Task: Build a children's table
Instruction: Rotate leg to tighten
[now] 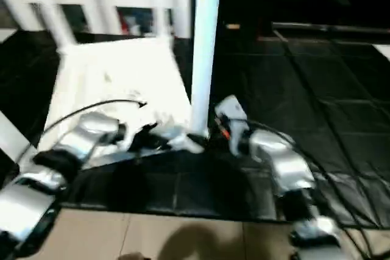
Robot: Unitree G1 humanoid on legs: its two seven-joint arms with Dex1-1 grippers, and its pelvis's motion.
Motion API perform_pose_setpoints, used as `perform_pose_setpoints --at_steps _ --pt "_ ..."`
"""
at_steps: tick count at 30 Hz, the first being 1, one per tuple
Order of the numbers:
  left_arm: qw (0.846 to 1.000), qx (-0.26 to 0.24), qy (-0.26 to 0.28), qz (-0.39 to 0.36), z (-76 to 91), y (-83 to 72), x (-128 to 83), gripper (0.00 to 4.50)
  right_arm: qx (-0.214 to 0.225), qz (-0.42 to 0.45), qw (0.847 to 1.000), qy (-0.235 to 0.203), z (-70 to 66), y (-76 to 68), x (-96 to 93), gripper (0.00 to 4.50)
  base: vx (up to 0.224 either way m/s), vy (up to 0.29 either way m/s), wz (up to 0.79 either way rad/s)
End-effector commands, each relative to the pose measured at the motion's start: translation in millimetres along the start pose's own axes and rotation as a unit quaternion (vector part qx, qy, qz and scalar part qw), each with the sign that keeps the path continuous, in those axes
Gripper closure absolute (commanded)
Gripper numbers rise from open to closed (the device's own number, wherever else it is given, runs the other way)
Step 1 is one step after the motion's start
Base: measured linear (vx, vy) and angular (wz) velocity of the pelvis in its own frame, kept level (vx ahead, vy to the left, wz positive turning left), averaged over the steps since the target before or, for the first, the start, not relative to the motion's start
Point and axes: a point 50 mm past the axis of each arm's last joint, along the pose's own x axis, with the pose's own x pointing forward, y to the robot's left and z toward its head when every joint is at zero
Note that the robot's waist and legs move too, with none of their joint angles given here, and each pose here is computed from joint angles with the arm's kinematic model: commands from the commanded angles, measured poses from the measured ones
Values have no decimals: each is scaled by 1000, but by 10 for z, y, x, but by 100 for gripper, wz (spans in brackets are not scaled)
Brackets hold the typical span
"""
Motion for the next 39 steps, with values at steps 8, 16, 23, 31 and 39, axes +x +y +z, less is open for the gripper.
perform_pose_setpoints --at_steps 8,16,23,31,39 --pt "986 82 8 -143 96 -161 -43 450 -30 118 993 12 74 28 -239 3 0 0 0" --pt "975 117 29 -185 75 -237 -42 450 -33 219 975 33 9 146 -206 3 0 0 0" --pt "974 126 24 -186 100 -250 -28 450 -30 241 969 37 -12 146 -138 78 0 0 0" --pt "977 122 30 -172 64 -242 -27 450 -31 251 967 39 -46 150 -109 134 0 0 0" --pt "986 94 11 -136 96 -184 -7 450 -17 263 964 29 -61 188 -95 209 0 0 0"
